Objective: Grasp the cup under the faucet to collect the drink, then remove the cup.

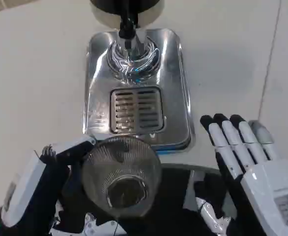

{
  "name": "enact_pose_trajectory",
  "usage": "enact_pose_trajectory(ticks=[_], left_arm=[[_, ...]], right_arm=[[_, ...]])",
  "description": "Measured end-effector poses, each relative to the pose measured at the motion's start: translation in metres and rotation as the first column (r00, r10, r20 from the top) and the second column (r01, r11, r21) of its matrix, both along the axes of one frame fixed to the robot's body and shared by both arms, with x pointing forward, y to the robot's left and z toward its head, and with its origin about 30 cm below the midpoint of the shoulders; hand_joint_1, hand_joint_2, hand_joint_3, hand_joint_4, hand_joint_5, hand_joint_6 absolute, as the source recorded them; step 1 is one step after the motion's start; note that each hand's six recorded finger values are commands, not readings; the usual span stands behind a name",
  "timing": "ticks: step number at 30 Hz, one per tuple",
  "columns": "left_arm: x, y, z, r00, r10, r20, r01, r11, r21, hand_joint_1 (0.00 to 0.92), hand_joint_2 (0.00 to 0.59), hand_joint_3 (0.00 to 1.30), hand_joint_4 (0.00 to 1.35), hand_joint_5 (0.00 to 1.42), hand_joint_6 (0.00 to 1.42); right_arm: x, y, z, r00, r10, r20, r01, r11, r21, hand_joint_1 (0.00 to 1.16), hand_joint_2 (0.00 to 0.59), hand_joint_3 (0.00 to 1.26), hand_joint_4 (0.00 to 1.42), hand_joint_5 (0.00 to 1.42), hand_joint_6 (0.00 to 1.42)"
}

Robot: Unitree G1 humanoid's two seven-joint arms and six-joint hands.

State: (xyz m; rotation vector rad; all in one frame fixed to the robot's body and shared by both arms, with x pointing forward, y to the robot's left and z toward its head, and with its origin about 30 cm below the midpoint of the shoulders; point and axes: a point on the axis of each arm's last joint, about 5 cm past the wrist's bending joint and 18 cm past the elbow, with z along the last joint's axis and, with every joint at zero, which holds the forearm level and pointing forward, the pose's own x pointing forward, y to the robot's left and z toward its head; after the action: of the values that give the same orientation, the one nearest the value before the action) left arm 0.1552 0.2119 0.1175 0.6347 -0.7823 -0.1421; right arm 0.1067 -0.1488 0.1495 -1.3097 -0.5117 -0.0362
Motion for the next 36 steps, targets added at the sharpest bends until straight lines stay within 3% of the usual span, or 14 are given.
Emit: enact_pose_trajectory(ticks=[9, 20, 25, 29, 32, 36], left_arm=[[0.006, -0.002, 0.003, 1.000, 0.014, 0.009, -0.014, 1.000, -0.015, 0.758, 0.000, 1.02, 1.12, 1.20, 1.42], [0.014, -0.009, 0.002, 0.999, 0.041, -0.023, -0.042, 0.998, -0.050, 0.758, 0.000, 1.02, 1.10, 1.20, 1.42], [0.028, -0.026, 0.005, 0.999, 0.033, -0.007, -0.034, 0.997, -0.071, 0.758, 0.000, 1.02, 1.10, 1.20, 1.42], [0.041, -0.028, 0.005, 0.999, 0.050, -0.014, -0.051, 0.997, -0.061, 0.758, 0.000, 1.02, 1.10, 1.20, 1.42], [0.063, -0.028, 0.004, 0.994, 0.102, -0.042, -0.105, 0.992, -0.070, 0.758, 0.000, 1.02, 1.10, 1.20, 1.42], [0.082, -0.028, 0.006, 0.991, 0.128, -0.043, -0.130, 0.989, -0.067, 0.758, 0.000, 1.02, 1.10, 1.20, 1.42]], right_arm=[[0.009, 0.0038, 0.0001, 0.9984, -0.054, -0.015, 0.055, 0.998, 0.032, 0.27, 0.561, 0.00, 0.00, 0.00, 0.00], [0.014, 0.0071, -0.0043, 0.9972, -0.065, -0.038, 0.067, 0.997, 0.049, 0.28, 0.562, 0.00, 0.00, 0.00, 0.00], [0.007, 0.0082, -0.0036, 0.9951, -0.087, -0.047, 0.091, 0.993, 0.072, 0.29, 0.561, 0.00, 0.00, 0.00, 0.00], [0.002, 0.0074, -0.0025, 0.9905, -0.129, -0.048, 0.133, 0.988, 0.083, 0.29, 0.556, 0.00, 0.00, 0.00, 0.00], [0.000, 0.0098, -0.0019, 0.9858, -0.159, -0.053, 0.164, 0.982, 0.094, 0.29, 0.555, 0.00, 0.00, 0.00, 0.00], [-0.001, 0.0136, -0.0014, 0.9860, -0.158, -0.054, 0.162, 0.982, 0.094, 0.29, 0.553, 0.00, 0.00, 0.00, 0.00]])
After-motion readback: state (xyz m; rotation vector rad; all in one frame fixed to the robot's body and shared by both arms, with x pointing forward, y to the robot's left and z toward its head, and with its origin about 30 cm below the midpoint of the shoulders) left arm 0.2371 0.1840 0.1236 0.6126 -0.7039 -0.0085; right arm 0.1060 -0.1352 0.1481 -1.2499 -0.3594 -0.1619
